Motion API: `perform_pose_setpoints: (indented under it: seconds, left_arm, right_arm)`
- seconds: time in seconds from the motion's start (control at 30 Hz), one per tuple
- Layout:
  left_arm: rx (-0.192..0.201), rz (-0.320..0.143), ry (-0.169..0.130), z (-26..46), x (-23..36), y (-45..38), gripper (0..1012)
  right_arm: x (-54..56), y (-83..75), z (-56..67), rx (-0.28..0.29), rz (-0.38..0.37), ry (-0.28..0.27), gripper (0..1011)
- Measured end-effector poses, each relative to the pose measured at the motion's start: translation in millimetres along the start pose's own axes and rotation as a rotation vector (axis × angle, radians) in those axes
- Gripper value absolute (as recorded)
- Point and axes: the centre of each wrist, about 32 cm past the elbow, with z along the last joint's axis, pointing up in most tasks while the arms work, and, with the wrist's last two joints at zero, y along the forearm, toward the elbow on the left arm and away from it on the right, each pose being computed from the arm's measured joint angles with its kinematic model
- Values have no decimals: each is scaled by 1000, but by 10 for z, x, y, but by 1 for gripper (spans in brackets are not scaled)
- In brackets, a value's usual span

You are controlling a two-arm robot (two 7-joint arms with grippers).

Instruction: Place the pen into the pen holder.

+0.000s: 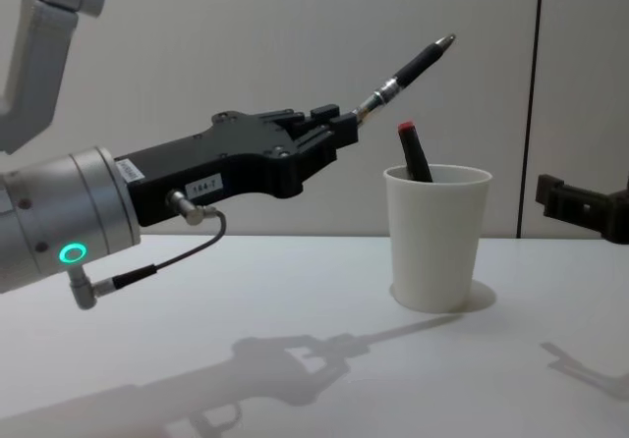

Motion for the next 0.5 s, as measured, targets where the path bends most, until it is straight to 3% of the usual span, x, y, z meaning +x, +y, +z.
perform_pose_setpoints:
  seconds: [0.5]
  left_arm:
    - [-12, -29, 20, -26, -3, -68, 178]
  right_arm:
    - [0, 0, 0, 0, 0, 0, 1001]
